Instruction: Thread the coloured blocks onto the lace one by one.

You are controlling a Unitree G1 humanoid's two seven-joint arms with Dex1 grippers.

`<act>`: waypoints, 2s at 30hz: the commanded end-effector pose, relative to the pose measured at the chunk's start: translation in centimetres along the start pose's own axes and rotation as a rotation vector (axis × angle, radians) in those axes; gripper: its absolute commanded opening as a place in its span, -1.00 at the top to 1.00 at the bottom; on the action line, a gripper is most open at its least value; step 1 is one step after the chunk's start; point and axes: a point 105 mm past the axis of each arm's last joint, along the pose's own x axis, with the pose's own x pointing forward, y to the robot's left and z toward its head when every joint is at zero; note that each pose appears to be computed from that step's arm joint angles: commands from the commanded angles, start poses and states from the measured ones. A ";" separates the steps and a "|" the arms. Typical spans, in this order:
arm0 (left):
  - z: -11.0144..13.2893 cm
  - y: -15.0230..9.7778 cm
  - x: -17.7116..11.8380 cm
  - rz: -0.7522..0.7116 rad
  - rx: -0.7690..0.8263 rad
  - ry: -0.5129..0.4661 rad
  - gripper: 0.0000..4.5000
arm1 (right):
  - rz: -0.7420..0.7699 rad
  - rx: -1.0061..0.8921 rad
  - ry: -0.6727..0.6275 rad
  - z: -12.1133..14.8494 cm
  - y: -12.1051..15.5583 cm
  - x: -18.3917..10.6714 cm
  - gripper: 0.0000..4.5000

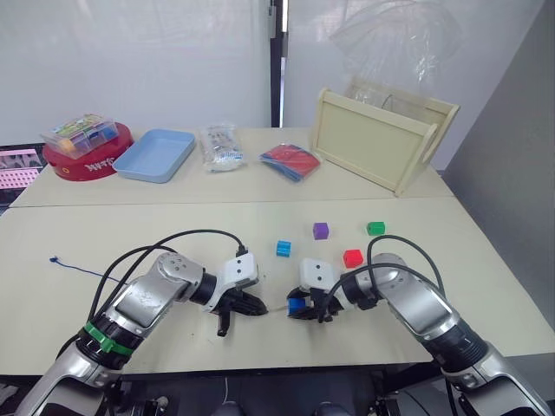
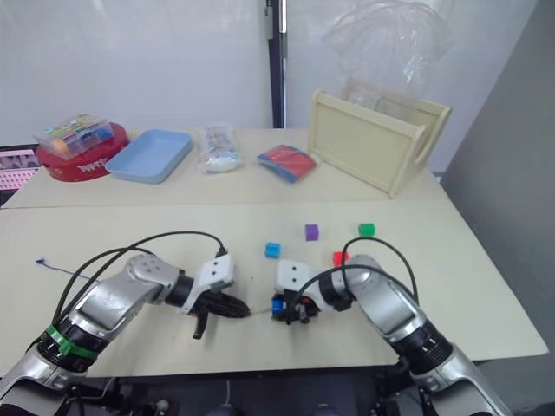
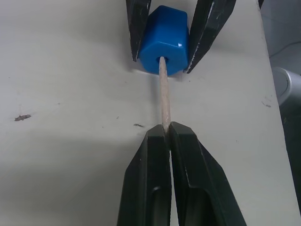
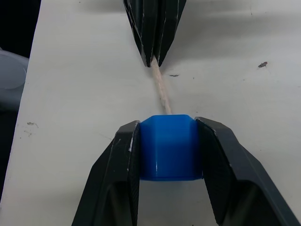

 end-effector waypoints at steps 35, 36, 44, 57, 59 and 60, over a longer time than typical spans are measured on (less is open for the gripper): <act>-0.5 0.0 -2.0 -0.003 0.115 -0.125 -0.16 | 0.007 0.067 0.006 -0.7 1.3 0.7 0.43; -1.1 -0.1 -2.1 -0.004 0.122 -0.111 -0.16 | 0.005 0.068 0.007 -0.8 1.3 0.7 0.43; -2.8 0.4 -0.3 0.032 0.179 -0.069 -0.05 | -0.001 0.073 0.006 -0.6 1.1 0.6 0.43; -1.9 -0.4 1.5 -0.010 0.170 -0.128 0.98 | -0.011 0.081 0.011 -0.7 1.0 0.4 0.43; -1.6 -0.4 1.6 -0.008 0.166 -0.141 0.98 | -0.012 0.082 0.012 -0.7 1.0 0.4 0.43; -1.2 -0.3 1.7 -0.004 0.168 -0.155 0.98 | -0.012 0.083 0.012 -0.7 1.1 0.4 0.43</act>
